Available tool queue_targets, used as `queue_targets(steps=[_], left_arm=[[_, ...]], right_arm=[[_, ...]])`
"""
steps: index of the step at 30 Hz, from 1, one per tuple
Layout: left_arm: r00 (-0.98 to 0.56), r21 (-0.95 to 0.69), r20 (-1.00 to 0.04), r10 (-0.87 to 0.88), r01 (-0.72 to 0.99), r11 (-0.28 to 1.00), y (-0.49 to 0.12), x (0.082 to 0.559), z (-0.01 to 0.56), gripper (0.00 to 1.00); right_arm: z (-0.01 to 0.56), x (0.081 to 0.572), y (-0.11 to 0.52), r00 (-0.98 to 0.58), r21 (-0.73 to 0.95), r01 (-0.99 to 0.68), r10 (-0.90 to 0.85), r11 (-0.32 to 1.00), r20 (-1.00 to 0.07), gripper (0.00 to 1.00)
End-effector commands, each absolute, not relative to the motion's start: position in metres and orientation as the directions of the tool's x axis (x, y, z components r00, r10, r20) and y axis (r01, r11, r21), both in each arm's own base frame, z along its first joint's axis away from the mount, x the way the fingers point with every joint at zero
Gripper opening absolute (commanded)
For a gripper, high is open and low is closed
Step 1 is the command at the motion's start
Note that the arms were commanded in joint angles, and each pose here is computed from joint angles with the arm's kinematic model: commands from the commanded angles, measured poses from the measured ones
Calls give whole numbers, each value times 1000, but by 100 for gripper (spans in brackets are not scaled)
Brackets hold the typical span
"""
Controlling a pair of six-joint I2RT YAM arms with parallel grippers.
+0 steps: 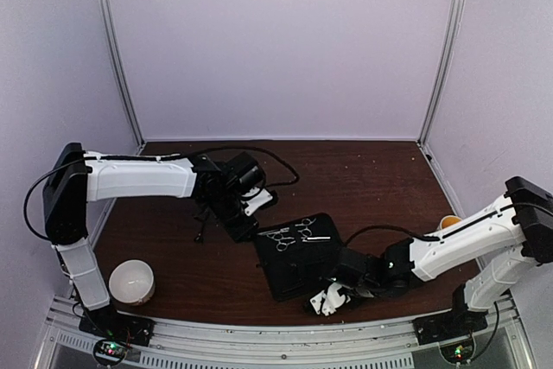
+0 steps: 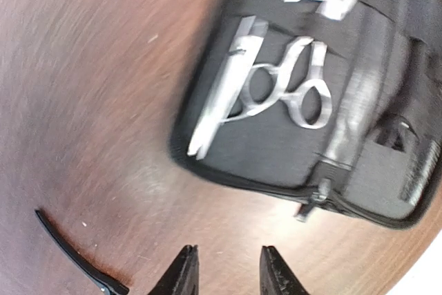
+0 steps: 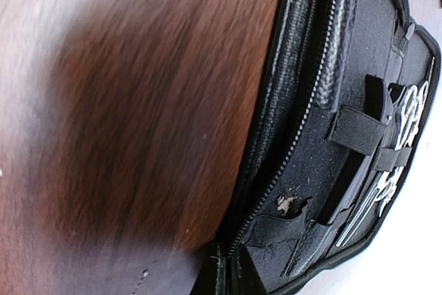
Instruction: Sort the hair-cutting tools
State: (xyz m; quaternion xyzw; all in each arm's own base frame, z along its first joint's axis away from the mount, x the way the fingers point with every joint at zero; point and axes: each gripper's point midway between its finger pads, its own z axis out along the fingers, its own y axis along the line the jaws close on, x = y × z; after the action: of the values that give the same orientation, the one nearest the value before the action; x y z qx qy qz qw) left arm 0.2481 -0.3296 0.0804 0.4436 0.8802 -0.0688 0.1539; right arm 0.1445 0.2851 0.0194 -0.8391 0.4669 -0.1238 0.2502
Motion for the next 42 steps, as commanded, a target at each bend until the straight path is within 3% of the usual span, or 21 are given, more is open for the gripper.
queue_targets(steps=[1, 6, 10, 14, 24, 30, 35, 42], left_arm=[[-605, -77, -421, 676, 766, 638, -338, 256, 98, 35], [-668, -39, -403, 625, 695, 718, -312, 278, 99, 40], [-769, 8, -383, 511, 551, 835, -269, 299, 103, 44], [-847, 22, -346, 404, 424, 906, -229, 302, 102, 44], [-927, 36, -205, 313, 313, 949, -180, 308, 67, 52], [-943, -5, -152, 297, 301, 953, -180, 309, 54, 53], [-948, -79, -110, 298, 307, 948, -190, 297, 39, 59], [-954, -157, -88, 285, 296, 942, -200, 288, 25, 60]], right_arm=[[15, 135, 298, 550, -480, -747, -833, -460, -58, 1], [21, 135, 296, 538, -470, -757, -841, -454, -54, 11], [54, 138, 303, 484, -449, -812, -861, -373, -159, 27], [85, 159, 313, 345, -415, -885, -898, -213, -274, 35], [133, 165, 320, 186, -210, -973, -868, -97, -461, 39], [128, 169, 308, 173, -230, -970, -876, -73, -451, 39], [128, 175, 310, 155, -231, -972, -873, -51, -462, 39], [143, 210, 310, 43, -242, -966, -863, 93, -503, 38]])
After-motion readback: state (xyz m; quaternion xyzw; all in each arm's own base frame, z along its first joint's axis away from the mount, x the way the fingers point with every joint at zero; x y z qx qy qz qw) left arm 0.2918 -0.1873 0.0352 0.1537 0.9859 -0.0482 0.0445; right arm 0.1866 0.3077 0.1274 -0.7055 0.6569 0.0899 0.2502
